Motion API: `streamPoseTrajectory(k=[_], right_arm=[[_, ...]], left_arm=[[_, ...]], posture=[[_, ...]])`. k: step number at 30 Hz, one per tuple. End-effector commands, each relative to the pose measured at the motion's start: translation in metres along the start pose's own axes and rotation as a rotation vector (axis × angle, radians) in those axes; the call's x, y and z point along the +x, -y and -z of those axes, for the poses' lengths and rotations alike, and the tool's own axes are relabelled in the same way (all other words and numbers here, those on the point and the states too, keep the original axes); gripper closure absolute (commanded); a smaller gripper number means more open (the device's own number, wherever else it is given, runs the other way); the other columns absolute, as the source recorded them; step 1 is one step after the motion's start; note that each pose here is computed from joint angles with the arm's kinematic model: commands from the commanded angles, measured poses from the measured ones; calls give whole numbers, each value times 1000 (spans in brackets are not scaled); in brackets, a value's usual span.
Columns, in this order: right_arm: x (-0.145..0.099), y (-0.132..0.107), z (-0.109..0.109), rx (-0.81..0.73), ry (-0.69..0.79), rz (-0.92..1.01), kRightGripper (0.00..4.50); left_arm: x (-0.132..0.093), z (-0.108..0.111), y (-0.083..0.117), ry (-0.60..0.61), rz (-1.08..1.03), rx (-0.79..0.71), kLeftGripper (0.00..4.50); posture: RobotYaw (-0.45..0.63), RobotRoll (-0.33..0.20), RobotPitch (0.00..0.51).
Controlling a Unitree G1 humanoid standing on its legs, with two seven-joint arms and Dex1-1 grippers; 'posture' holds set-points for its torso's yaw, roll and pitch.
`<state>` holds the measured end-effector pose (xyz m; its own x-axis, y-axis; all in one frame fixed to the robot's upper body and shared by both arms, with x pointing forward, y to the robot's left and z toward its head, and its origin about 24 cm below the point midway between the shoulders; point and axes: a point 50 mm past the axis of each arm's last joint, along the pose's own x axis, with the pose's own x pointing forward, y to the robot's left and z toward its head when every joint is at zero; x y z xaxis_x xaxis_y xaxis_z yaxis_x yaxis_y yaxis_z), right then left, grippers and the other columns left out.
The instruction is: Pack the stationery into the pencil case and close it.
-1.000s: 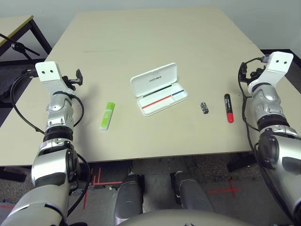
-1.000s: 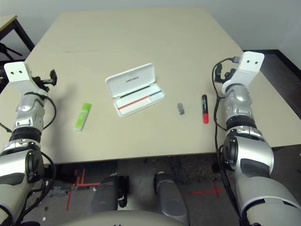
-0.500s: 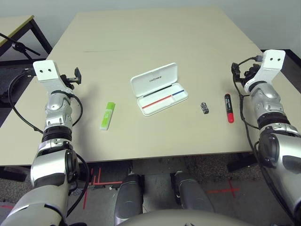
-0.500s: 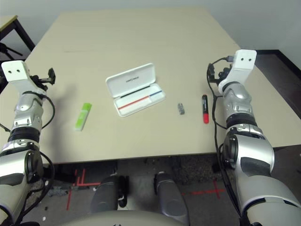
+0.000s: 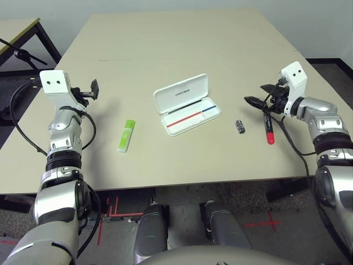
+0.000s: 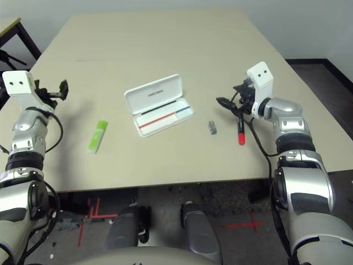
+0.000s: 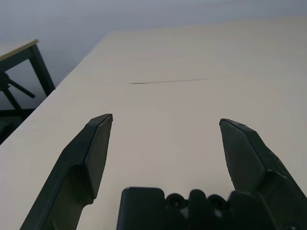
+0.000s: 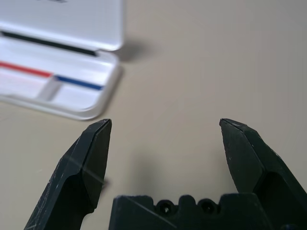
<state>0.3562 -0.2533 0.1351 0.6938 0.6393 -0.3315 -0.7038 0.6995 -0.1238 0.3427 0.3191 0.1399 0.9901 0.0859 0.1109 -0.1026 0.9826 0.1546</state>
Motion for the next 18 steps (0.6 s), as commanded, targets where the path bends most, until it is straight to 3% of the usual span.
streamPoseTrajectory(k=[1, 5, 11, 18], right_arm=[[-4, -7, -1, -15, -49, -84, 21], [-7, -9, -1, -20, -74, -110, 21], [-7, -11, 0, -21, -92, -117, 21], [-4, -14, 0, -16, -100, -144, 21]], left_arm=[[-6, -2, 7, -29, 133, 25, 0], [-19, -8, 25, -51, 357, 44, 0], [-57, -21, 69, -99, 800, 26, 0], [-74, -24, 102, -185, 1022, 46, 0]], posture=[[-34, 0, 84], [-27, 0, 80], [-21, 0, 72], [-24, 0, 65]])
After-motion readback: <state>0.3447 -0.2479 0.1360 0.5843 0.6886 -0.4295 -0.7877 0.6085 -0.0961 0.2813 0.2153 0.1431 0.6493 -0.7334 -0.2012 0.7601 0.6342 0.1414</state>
